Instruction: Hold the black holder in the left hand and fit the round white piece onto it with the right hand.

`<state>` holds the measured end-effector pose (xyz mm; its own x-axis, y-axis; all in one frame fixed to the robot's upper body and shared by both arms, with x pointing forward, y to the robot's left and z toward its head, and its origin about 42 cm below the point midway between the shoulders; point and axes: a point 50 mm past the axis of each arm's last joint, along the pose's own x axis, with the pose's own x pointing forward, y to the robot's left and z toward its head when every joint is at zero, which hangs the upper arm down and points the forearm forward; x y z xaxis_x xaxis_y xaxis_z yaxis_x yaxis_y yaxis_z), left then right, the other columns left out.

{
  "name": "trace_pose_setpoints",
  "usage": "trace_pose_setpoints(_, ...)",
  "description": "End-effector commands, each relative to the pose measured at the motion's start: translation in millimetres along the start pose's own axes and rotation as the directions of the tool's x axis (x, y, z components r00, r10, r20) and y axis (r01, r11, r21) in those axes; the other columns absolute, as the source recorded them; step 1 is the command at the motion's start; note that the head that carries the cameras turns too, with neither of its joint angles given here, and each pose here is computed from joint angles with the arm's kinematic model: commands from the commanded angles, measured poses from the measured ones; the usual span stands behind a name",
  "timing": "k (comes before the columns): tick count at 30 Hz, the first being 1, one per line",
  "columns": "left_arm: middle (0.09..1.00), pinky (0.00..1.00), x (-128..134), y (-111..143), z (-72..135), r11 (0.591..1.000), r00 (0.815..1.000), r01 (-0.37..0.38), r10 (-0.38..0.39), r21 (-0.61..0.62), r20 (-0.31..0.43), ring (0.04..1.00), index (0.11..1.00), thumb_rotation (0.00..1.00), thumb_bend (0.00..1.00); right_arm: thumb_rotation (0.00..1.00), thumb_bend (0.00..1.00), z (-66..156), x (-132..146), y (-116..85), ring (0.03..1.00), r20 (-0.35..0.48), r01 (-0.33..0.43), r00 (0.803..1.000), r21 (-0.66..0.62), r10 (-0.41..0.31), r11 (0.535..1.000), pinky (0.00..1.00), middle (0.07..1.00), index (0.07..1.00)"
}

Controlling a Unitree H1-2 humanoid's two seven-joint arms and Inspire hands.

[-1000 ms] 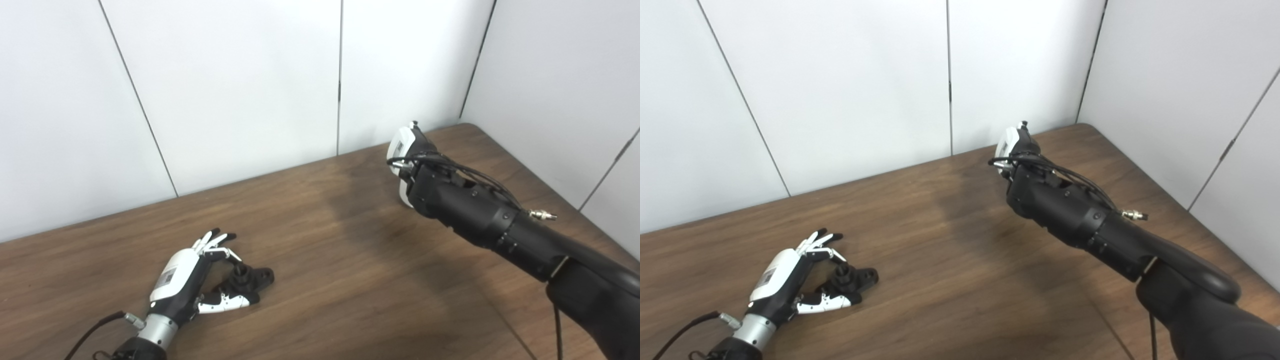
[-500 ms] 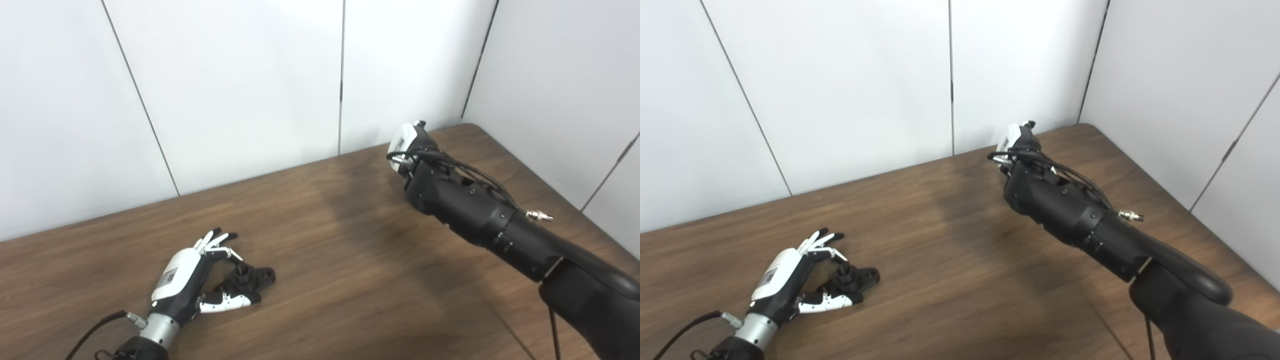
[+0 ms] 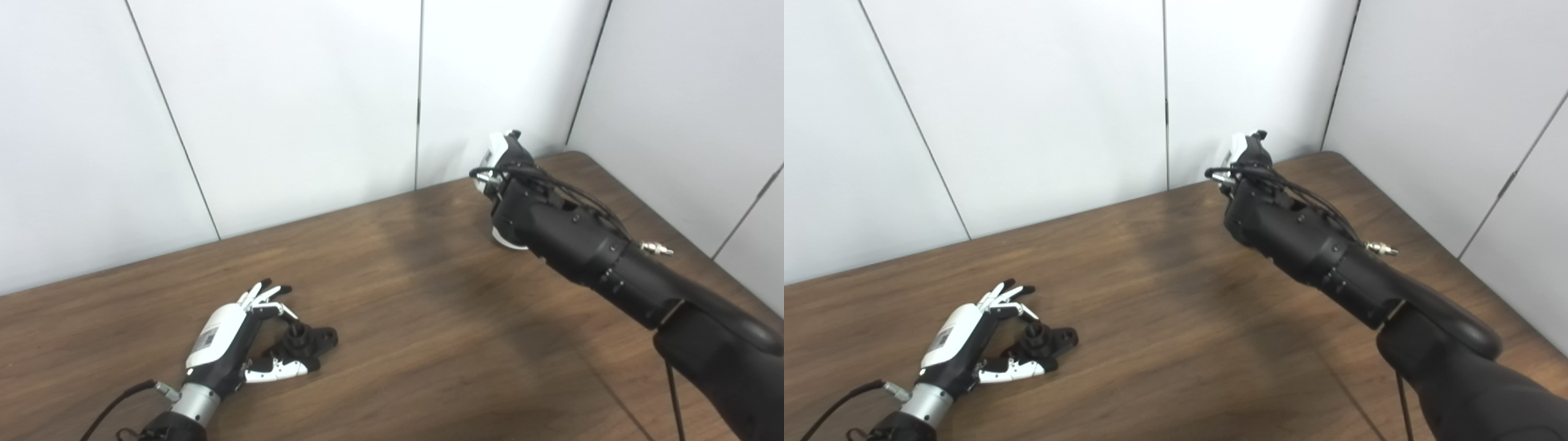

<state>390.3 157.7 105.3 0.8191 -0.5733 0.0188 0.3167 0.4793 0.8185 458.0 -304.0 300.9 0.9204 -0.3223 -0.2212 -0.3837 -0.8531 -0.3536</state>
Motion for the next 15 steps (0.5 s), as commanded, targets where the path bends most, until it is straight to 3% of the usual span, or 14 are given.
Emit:
trace_pose_setpoints(1,0.900,1.00,-36,-53,-23,0.979,0.970,0.203,-0.203,-0.013,-0.136,1.000,0.482,0.06,0.52,0.40,0.92,-44,-3,-15,0.909,-0.098,0.024,0.995,-0.004,-0.024,1.000,0.88,1.000,1.000)
trace_pose_setpoints(8,0.900,1.00,-36,-53,-22,0.980,0.971,0.201,-0.200,-0.008,-0.132,1.000,0.482,0.06,0.52,0.37,1.00,-65,-5,-25,0.918,-0.077,0.002,0.997,0.038,0.001,0.999,0.85,1.000,1.000)
trace_pose_setpoints(11,0.901,1.00,-35,-53,-22,0.980,0.971,0.198,-0.198,-0.013,-0.135,1.000,0.482,0.06,0.52,0.30,1.00,-79,-8,-28,0.924,-0.029,0.013,1.000,0.168,-0.009,0.986,0.86,0.973,0.997)
trace_pose_setpoints(15,0.901,1.00,-35,-52,-22,0.980,0.971,0.197,-0.197,-0.009,-0.135,1.000,0.482,0.06,0.52,0.22,1.00,-102,-13,-29,0.917,0.025,0.047,0.998,0.355,-0.060,0.934,0.80,0.948,0.946)
